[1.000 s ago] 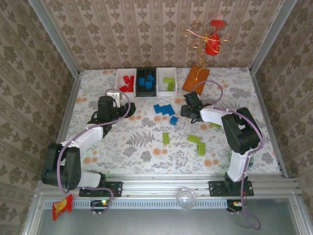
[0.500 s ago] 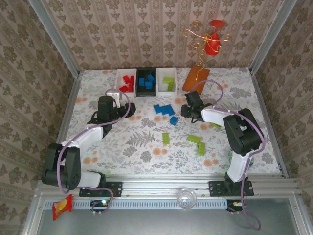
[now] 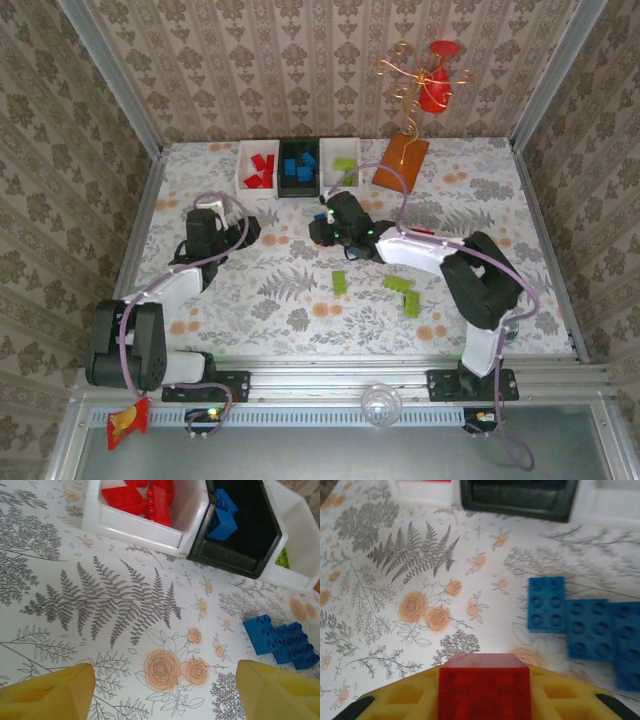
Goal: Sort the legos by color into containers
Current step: Pick up the lego from the center of the table, then place the lego at the center of the table.
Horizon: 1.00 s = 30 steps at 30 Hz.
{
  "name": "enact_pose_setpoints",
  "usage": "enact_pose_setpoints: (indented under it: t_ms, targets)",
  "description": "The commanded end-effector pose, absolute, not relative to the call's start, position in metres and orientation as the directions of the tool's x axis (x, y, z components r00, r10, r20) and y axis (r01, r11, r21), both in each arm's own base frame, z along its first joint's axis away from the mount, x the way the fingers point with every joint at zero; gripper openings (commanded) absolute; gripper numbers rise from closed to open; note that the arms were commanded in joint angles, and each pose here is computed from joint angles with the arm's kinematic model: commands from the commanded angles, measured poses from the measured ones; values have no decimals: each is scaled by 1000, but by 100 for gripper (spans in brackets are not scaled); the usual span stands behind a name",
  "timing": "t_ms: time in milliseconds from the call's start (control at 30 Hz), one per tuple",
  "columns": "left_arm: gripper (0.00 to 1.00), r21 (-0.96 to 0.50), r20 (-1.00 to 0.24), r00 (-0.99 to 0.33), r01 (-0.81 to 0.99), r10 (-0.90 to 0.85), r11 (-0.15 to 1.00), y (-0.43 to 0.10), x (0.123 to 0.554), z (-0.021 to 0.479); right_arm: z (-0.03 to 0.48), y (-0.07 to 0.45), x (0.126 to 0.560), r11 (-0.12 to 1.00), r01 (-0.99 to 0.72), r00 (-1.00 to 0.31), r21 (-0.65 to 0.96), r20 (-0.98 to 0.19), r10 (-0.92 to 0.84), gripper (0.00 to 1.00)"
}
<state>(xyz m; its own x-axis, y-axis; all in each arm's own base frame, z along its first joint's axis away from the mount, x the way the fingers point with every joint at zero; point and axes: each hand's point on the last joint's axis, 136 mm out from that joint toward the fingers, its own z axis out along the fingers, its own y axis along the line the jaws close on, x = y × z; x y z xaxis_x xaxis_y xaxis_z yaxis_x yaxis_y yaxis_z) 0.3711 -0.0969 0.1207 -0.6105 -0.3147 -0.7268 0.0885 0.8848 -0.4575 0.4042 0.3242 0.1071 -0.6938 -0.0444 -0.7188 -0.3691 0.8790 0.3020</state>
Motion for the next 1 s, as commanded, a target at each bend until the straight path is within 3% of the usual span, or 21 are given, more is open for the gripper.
enact_pose_setpoints:
  t_ms: [0,267,500,700,967]
  targets:
    - [77,-472,-731,-588,71,-345,879,-91,367,126,94,350,411,861,-394,-706,322,-705,-60,37]
    - [77,-460,-735,-592,78,-330,884,-89,359,125,60,382,428,856,-398,-744,329,-662,-91,43]
    - [77,-468,-742,-594,125,-312,875,-101,356,125,96,382,423,816,-433,-731,382,-679,-70,58]
    - [79,-384,-792,-592,293,-149,876,-146,352,121,143,324,412,815,-385,-697,434,-715,51,65]
    - [80,-257,-766,-633,461,112,849,-210,359,84,163,218,398,869,-237,-645,435,-739,195,72]
